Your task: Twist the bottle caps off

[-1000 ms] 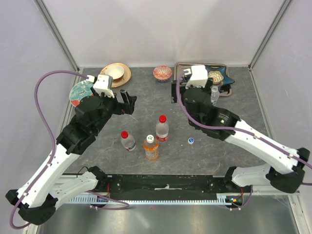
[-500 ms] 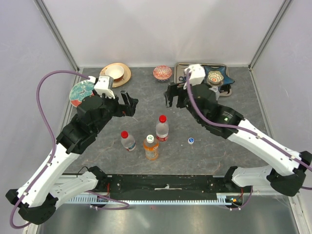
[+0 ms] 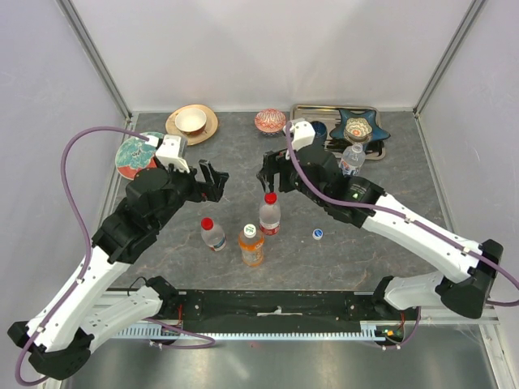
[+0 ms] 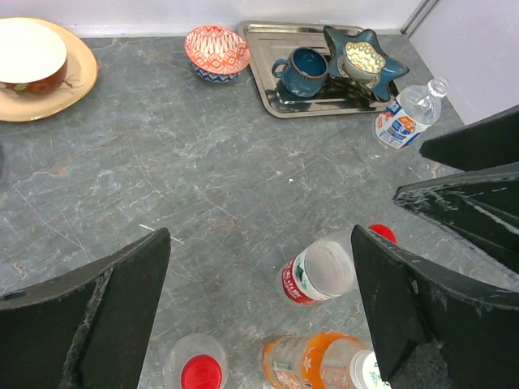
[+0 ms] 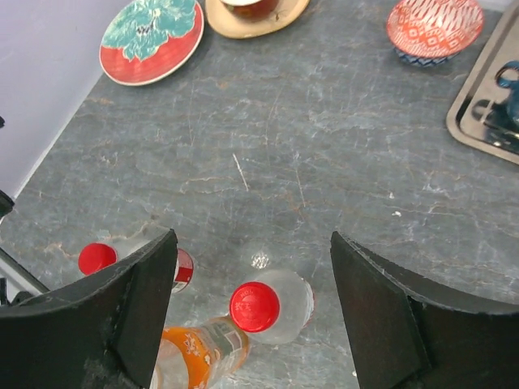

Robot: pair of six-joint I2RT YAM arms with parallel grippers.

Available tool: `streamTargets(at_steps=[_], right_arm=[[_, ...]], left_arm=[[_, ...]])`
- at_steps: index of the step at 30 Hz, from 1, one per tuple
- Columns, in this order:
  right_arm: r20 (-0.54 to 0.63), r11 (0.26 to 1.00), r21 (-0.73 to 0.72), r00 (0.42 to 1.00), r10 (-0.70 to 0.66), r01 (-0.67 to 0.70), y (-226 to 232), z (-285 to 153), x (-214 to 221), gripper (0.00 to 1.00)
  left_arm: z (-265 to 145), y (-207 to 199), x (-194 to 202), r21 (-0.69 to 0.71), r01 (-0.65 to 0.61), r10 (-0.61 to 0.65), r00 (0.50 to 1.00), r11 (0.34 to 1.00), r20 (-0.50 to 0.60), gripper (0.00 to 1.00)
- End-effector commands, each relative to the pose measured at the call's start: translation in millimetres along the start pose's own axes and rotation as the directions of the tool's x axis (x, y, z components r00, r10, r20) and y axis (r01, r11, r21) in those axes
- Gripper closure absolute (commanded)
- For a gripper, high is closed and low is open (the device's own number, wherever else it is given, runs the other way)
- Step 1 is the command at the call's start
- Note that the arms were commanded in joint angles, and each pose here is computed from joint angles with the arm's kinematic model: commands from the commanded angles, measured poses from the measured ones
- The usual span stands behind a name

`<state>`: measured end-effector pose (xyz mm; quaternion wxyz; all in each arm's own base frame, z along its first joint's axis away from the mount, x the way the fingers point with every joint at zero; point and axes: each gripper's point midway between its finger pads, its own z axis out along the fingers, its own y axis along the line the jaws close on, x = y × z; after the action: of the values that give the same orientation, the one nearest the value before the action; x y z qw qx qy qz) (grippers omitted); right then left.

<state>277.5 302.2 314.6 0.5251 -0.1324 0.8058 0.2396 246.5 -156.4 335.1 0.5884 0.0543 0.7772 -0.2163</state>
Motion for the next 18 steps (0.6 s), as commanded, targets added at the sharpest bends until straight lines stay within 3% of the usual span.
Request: streamTargets(at_steps=[1, 18], right_arm=[[-0.058, 0.999, -0.052, 0.998, 0.008, -0.011, 16.5, 12.3, 25.5, 0.18], [-0.165, 0.999, 0.033, 0.986, -0.01, 0.016, -1.8, 27.1, 88.2, 0.3]], left_arm=[[-2.5, -2.3, -3.9, 0.027, -0.015, 0.014, 0.999, 1.0, 0.031, 0.02], [-2.3, -3.4, 6.1, 0.05, -0.026, 0.025, 1.0, 0.998, 0.019, 0.04]])
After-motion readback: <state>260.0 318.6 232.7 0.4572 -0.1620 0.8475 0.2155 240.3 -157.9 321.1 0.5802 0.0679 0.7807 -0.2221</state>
